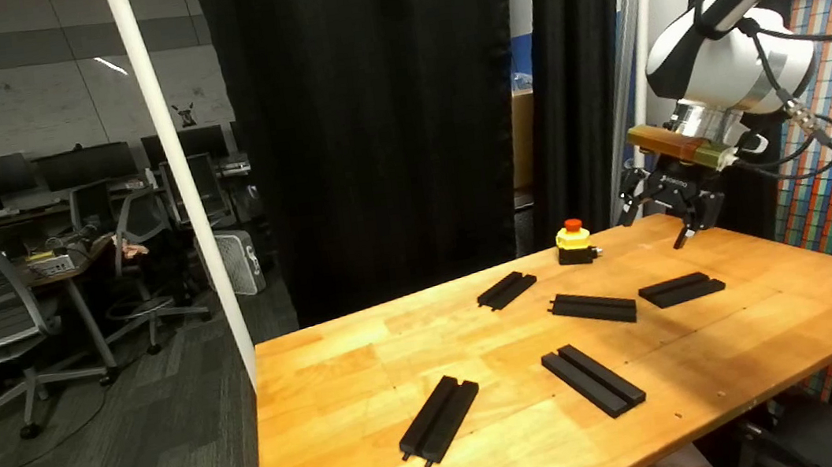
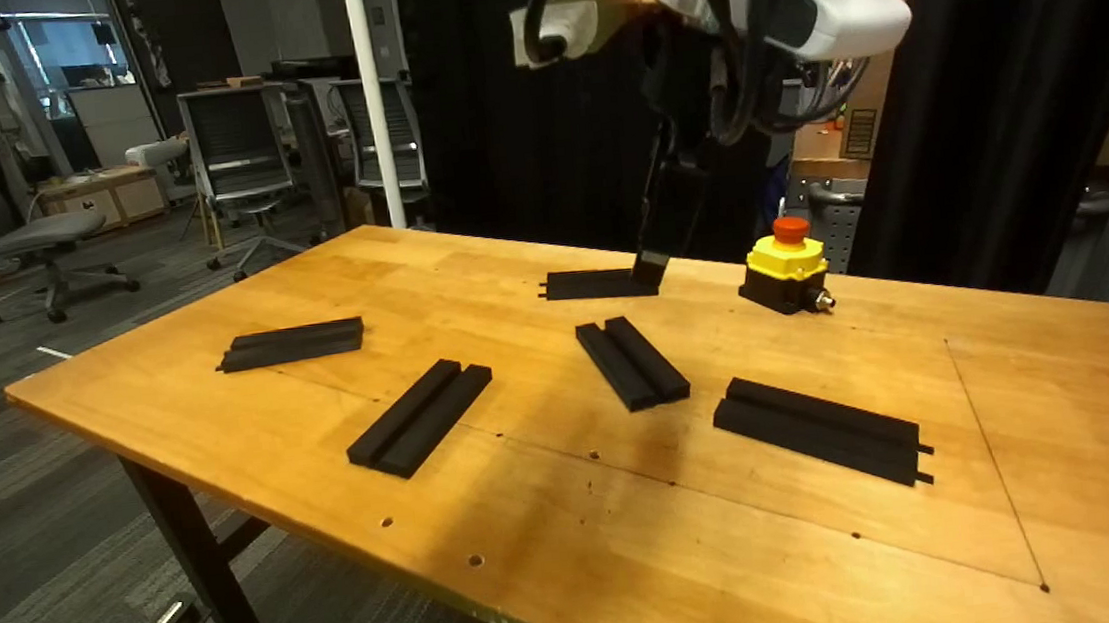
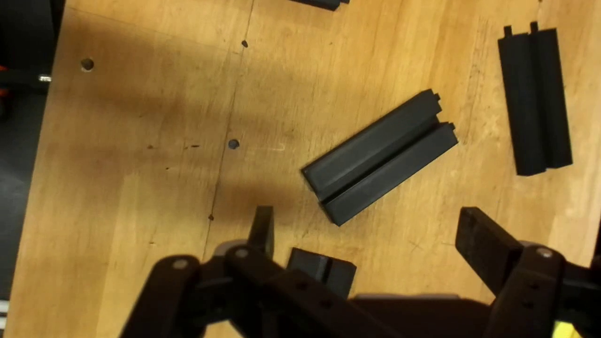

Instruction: Connect the black pads

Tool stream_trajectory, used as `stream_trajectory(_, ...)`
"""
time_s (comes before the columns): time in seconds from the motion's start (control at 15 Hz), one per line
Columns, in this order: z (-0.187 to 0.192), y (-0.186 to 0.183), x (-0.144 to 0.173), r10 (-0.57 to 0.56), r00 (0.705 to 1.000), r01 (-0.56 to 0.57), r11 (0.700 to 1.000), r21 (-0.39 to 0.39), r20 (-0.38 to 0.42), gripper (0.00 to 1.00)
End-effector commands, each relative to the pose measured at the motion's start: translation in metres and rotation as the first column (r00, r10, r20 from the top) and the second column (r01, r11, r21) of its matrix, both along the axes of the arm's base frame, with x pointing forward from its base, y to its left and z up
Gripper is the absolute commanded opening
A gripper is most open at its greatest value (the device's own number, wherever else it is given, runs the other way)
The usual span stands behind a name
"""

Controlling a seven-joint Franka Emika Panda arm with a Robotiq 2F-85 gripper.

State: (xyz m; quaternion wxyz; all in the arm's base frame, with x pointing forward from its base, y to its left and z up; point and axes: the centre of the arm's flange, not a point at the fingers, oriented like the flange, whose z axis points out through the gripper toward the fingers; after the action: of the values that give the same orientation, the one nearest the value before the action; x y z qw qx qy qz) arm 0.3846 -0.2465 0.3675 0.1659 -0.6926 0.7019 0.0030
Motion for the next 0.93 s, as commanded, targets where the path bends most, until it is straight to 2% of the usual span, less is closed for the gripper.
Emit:
stream_trajectory(0.0, -0.022, -0.018, 0.018, -0.161, 0.986, 0.162, 0.986, 0.03, -0.029, 1.0)
stream_trajectory(0.2, -0.044, -0.03, 0.021, -0.222, 0.973, 0.226, 0.972, 0.056, -0.067, 1.0)
stream_trajectory(0.53, -0.063, -0.055, 0.025, -0.221, 0.964, 0.225, 0.974, 0.013, -0.145, 1.0)
stream_trajectory(0.87, -0.083, -0.085, 0.041, -0.213, 0.959, 0.211, 0.977, -0.032, -0.187, 1.0)
